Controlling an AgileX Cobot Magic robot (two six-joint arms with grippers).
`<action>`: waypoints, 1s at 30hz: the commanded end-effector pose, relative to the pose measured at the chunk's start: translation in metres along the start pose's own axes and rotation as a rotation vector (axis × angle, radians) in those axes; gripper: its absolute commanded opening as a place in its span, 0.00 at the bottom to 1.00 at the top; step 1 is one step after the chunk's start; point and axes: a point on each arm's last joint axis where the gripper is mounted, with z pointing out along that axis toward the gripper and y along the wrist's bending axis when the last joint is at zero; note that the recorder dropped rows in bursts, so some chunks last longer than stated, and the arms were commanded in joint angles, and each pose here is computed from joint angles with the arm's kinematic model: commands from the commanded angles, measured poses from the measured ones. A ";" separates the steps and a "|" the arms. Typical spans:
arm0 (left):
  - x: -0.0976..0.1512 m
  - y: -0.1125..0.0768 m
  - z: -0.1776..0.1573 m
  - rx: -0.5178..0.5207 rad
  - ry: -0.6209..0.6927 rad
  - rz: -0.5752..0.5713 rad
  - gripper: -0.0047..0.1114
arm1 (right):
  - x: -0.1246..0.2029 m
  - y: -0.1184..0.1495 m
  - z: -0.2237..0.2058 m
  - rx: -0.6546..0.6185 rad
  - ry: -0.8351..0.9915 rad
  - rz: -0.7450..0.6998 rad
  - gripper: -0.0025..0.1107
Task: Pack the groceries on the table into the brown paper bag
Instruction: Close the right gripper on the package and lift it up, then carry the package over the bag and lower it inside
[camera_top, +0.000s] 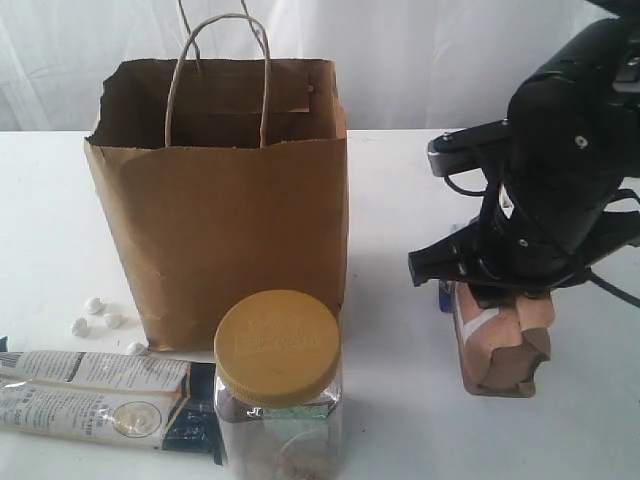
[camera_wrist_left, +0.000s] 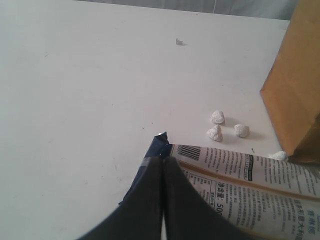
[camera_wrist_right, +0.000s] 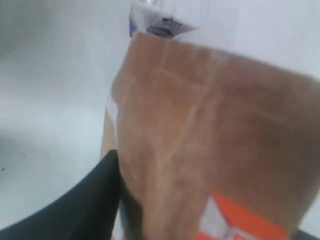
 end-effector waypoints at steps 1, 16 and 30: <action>-0.001 0.000 0.000 0.006 -0.011 -0.016 0.04 | -0.001 -0.006 -0.012 -0.004 -0.052 0.001 0.08; -0.001 0.000 0.000 0.006 -0.011 -0.016 0.04 | 0.033 -0.063 -0.146 -0.169 -0.673 -0.015 0.08; -0.001 0.000 0.000 0.006 -0.011 -0.016 0.04 | -0.027 -0.008 -0.187 -0.665 -1.462 -0.111 0.08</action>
